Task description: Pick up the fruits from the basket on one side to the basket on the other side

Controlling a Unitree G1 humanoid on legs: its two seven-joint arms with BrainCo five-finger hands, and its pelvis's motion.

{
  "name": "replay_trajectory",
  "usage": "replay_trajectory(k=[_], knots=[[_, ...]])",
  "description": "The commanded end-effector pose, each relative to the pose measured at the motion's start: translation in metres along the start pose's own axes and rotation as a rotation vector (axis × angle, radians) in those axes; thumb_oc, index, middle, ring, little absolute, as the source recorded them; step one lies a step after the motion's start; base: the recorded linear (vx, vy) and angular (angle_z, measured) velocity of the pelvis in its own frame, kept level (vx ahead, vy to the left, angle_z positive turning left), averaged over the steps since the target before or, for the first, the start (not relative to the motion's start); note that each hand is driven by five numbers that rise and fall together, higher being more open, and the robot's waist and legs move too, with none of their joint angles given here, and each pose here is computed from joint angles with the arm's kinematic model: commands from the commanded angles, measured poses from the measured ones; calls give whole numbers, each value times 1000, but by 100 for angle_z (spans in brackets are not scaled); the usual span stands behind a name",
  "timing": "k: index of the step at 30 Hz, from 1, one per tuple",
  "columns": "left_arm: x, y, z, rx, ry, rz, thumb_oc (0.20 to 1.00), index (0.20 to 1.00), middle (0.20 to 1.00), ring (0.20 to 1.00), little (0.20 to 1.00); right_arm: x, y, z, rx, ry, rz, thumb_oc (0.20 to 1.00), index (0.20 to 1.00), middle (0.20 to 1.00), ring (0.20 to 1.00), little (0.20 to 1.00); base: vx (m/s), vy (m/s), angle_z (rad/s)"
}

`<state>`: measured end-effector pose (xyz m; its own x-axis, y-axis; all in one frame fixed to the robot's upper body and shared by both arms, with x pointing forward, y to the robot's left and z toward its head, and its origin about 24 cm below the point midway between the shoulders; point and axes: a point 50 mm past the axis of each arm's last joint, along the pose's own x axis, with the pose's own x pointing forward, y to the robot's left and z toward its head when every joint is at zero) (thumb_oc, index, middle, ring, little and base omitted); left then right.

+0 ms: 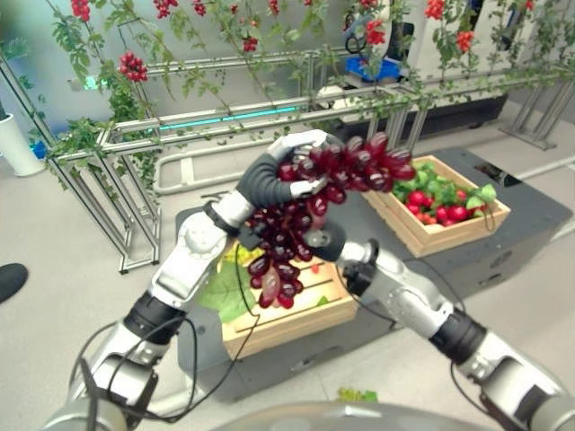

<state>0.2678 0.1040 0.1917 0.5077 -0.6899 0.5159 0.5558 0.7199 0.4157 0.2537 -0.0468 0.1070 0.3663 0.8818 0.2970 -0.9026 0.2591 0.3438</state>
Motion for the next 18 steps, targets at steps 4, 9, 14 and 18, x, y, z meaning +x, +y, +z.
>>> replay_trajectory(k=[4,9,14,18], knots=[[23,12,7,7,-71,49,200,200,200,200,200,55,37,27,-71,-135,252,1000,1000,1000,1000,1000,0,0,0],[23,13,6,-3,-69,67,200,200,200,200,200,64,39,27,-48,-162,242,1000,1000,1000,1000,1000,0,0,0],[24,13,4,-7,-66,84,200,200,200,200,200,72,43,26,-3,-190,244,1000,1000,1000,1000,1000,0,0,0],[23,15,3,-5,-59,99,200,200,200,200,200,76,46,25,27,-208,240,1000,1000,1000,1000,1000,0,0,0]])
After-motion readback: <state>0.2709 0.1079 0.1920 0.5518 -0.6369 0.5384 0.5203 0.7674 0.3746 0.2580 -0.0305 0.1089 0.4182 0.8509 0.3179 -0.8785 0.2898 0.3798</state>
